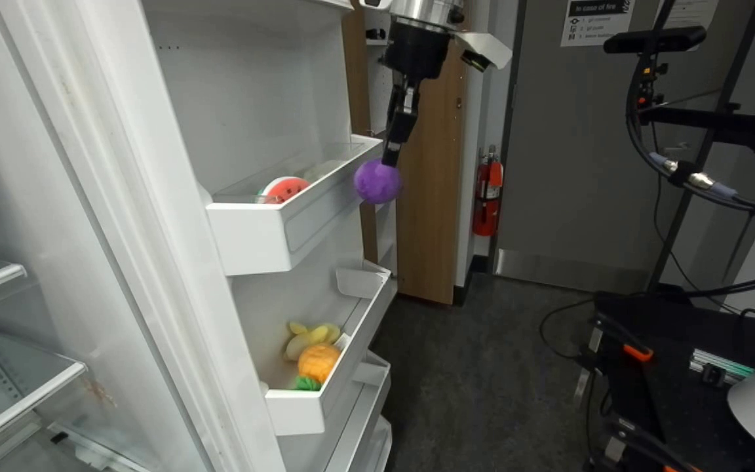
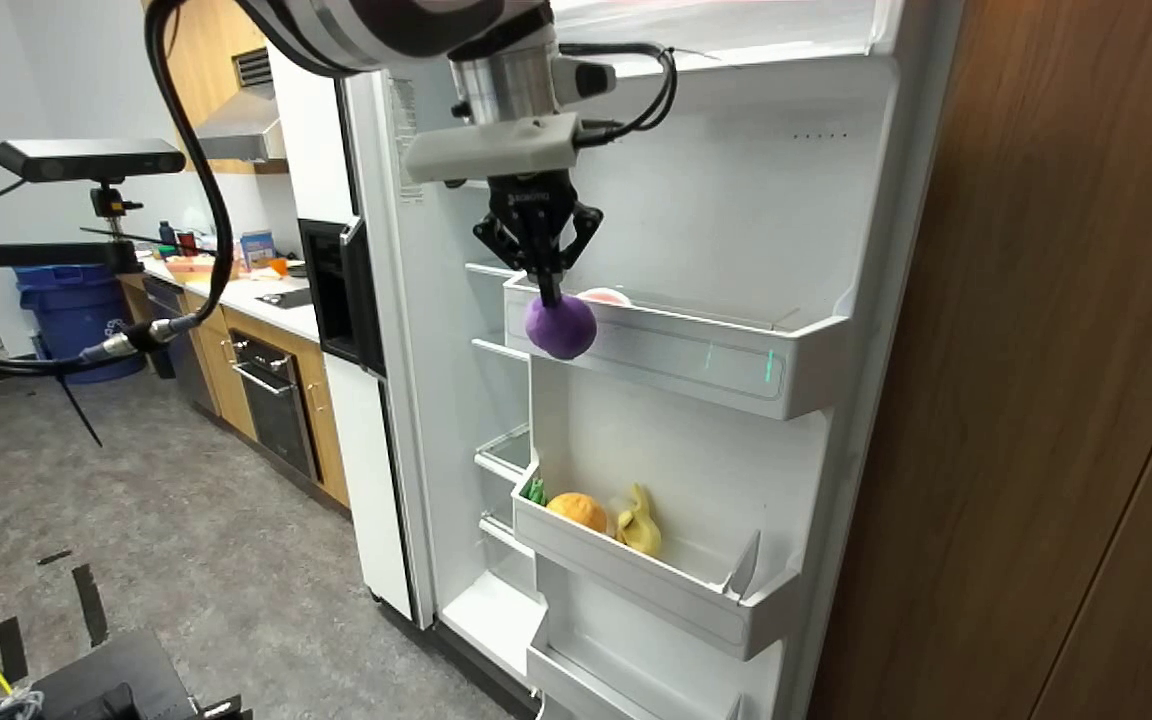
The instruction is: Pick the purple ball and put in the side compartment of the fridge door
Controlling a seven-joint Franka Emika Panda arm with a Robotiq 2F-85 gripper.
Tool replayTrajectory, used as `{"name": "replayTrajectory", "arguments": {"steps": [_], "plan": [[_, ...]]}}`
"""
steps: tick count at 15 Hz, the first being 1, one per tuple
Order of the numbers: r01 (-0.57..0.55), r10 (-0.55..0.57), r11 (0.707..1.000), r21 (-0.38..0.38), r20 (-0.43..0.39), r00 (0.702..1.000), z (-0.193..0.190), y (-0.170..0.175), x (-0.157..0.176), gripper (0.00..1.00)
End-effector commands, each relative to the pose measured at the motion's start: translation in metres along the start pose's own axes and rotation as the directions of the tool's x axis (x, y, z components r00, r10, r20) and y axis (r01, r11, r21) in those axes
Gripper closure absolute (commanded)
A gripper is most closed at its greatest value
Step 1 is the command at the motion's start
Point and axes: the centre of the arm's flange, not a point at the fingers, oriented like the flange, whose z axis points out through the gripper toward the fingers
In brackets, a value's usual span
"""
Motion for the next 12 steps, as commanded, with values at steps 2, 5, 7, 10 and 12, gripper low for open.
{"name": "replayTrajectory", "arguments": {"steps": [2,5,7,10,12], "plan": [[0.037,-0.037,0.999,-0.025,0.009,0.999,0.026,-0.012,-0.006,1.00],[0.072,-0.071,0.997,-0.033,0.023,0.997,0.040,-0.020,-0.010,1.00],[0.092,-0.091,0.994,-0.055,0.024,0.996,0.051,-0.025,-0.011,1.00],[0.122,-0.120,0.990,-0.070,0.026,0.992,0.065,-0.031,-0.012,1.00],[0.136,-0.134,0.988,-0.077,0.030,0.990,0.074,-0.032,-0.016,1.00]]}}
